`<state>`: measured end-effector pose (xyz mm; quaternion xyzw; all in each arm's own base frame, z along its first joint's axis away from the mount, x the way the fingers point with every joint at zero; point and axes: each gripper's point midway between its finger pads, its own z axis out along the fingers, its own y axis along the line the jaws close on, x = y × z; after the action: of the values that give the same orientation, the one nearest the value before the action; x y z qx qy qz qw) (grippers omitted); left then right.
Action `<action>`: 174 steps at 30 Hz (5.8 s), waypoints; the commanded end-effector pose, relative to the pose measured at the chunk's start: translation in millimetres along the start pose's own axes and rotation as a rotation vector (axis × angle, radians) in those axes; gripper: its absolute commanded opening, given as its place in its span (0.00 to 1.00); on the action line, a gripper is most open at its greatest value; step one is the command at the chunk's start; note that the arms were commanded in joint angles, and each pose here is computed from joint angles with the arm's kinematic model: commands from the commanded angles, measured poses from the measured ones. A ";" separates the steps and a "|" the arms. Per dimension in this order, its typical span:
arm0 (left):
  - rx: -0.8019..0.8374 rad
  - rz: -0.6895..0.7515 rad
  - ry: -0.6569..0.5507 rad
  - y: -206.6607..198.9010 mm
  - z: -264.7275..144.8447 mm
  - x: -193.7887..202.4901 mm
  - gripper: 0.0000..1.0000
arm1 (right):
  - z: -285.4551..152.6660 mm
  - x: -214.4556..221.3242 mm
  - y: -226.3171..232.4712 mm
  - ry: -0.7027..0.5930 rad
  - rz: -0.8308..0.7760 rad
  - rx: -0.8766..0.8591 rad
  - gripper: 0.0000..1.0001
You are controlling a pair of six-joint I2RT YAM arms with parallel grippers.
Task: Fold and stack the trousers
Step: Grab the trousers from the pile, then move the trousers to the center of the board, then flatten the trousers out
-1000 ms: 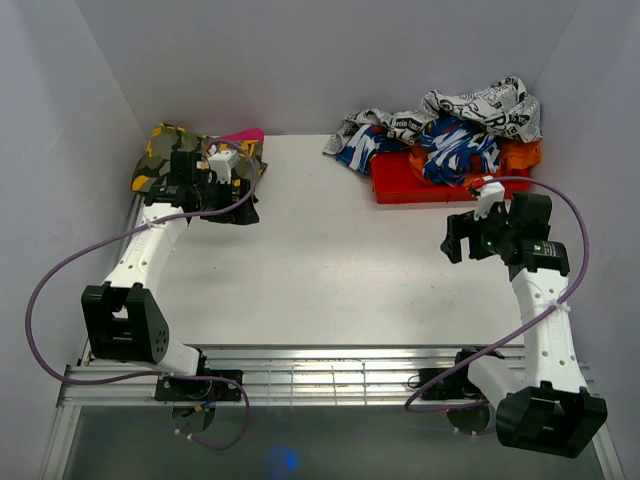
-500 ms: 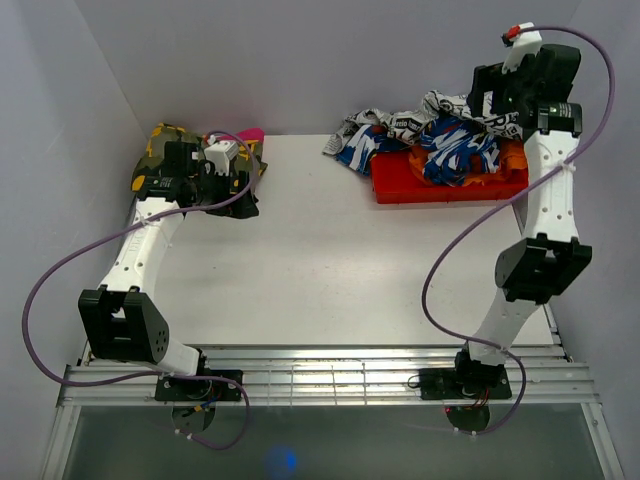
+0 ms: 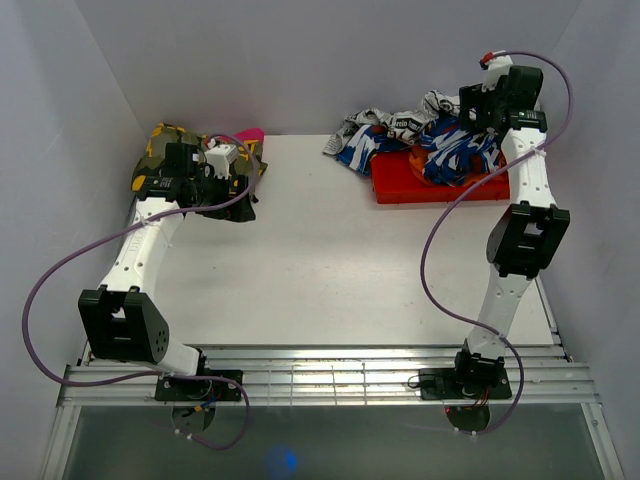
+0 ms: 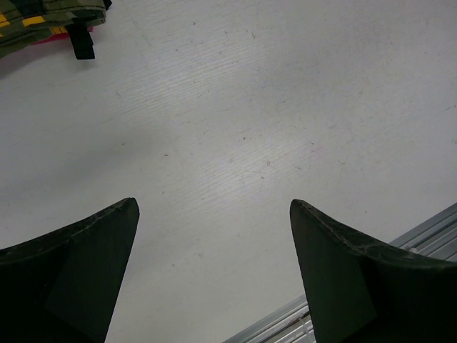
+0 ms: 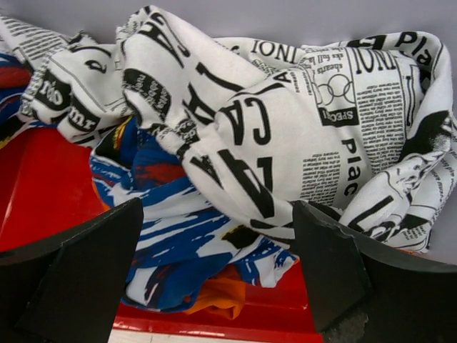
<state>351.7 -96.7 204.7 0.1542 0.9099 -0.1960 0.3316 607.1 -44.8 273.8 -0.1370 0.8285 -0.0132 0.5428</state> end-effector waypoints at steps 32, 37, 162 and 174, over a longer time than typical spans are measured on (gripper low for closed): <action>-0.101 0.009 -0.048 7.3 -21.8 -9.9 0.98 | -150.3 -241.9 -64.5 -0.798 0.131 0.386 0.08; -0.102 -0.009 -0.046 6.2 -22.3 -5.8 0.98 | -221.1 -294.0 -51.4 -1.030 0.198 0.319 0.08; 0.080 -0.412 0.495 43.6 79.4 183.0 0.25 | -219.3 204.6 542.5 0.384 -0.875 -1.308 0.88; 0.060 -0.419 0.519 50.2 81.6 187.4 0.25 | -178.8 201.5 539.0 0.386 -0.899 -1.140 0.57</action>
<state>276.9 -72.8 19.7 0.0143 0.9636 -0.2640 0.0389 242.0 398.0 61.8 -0.7200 0.6516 0.1852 0.1507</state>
